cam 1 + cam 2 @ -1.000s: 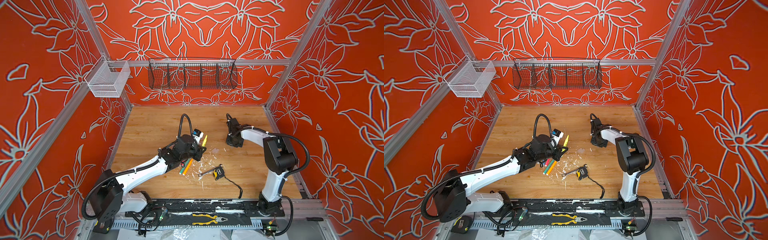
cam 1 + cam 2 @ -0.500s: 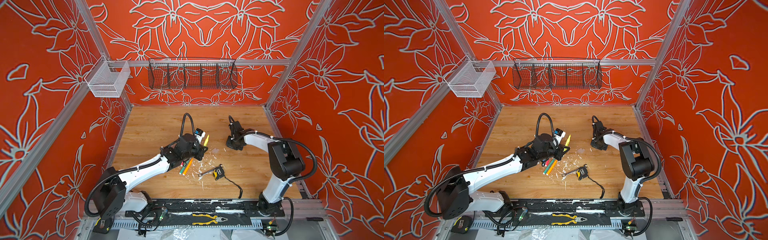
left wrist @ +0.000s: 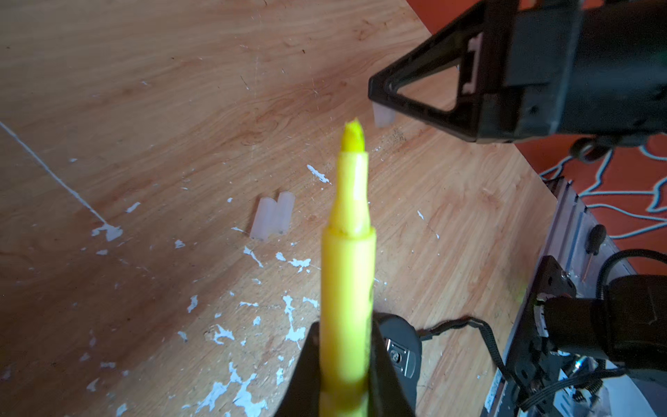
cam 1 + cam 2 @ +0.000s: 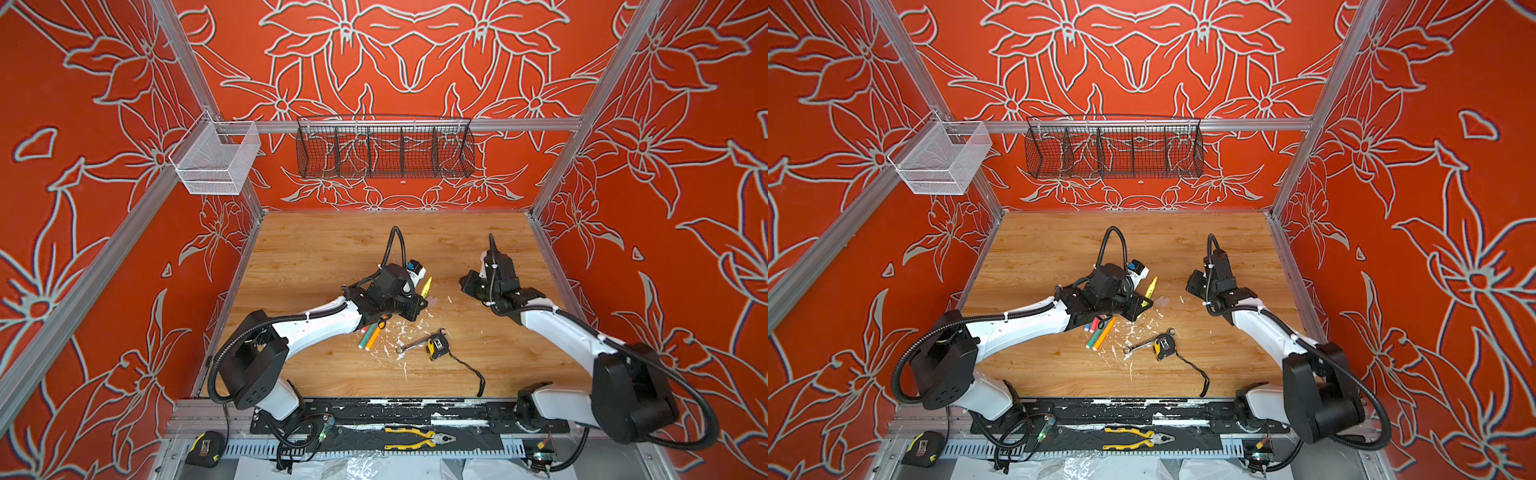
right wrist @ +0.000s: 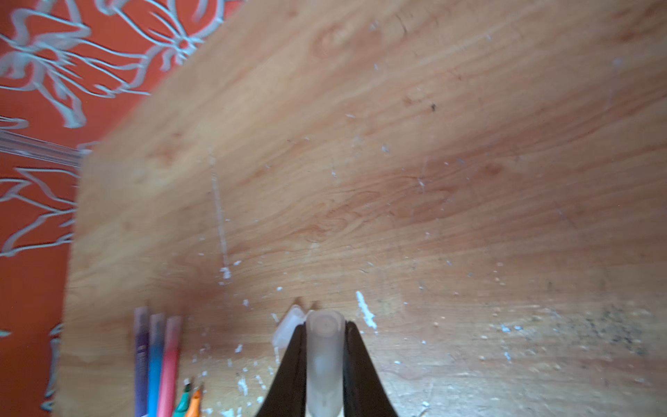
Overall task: Insert the pens into the pen caps
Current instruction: 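Lift the translucent cap and carry it above the yellow highlighter tip with the right gripper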
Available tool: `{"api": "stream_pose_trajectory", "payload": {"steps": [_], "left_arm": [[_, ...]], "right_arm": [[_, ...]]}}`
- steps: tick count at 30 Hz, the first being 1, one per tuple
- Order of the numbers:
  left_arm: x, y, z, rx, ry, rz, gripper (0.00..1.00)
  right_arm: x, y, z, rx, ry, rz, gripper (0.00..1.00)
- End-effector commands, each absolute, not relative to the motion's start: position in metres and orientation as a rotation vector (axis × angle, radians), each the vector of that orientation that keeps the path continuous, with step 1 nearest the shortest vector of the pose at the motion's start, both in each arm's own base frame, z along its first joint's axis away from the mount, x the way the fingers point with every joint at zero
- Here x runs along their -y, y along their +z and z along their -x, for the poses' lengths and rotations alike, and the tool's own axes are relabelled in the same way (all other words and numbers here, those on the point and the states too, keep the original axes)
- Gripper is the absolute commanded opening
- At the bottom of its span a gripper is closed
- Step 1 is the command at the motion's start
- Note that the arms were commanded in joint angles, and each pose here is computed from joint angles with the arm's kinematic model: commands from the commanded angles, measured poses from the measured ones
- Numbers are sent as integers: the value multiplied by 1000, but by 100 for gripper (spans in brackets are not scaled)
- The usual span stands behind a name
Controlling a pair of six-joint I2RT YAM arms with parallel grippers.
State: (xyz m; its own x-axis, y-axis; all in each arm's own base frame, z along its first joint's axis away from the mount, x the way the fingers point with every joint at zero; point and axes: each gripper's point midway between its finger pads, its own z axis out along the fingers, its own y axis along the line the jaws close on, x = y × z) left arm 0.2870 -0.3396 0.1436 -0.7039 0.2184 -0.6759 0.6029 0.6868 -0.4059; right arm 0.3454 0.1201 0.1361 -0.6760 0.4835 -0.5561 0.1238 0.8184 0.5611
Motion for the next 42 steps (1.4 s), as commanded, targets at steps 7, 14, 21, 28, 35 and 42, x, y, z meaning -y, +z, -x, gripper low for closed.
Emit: {"api": "stream_pose_trajectory", "payload": {"steps": [7,14,21,28,35,42], "left_arm": [[362,145,-273,-2309,-927,-702,0],[368,145,-267,-2297,-942,-743,0],[371,147,-264,-2279,-953,-763,0],[370,147,-264,-2272,-949,-762,0],[369,151,-263,-2252,-958,-750,0],[366,158,-260,-2212,-972,-753,0]], "right_arm": [[-122,226,-325,-1804,895,-343,5],[-123,255,-308,-1646,983,-283,6],[-144,272,-301,-1593,1124,-178,5],[-152,272,-303,-1597,1169,-156,4],[-166,268,-303,-1617,1211,-131,4],[-177,258,-304,-1649,1223,-132,4]]}}
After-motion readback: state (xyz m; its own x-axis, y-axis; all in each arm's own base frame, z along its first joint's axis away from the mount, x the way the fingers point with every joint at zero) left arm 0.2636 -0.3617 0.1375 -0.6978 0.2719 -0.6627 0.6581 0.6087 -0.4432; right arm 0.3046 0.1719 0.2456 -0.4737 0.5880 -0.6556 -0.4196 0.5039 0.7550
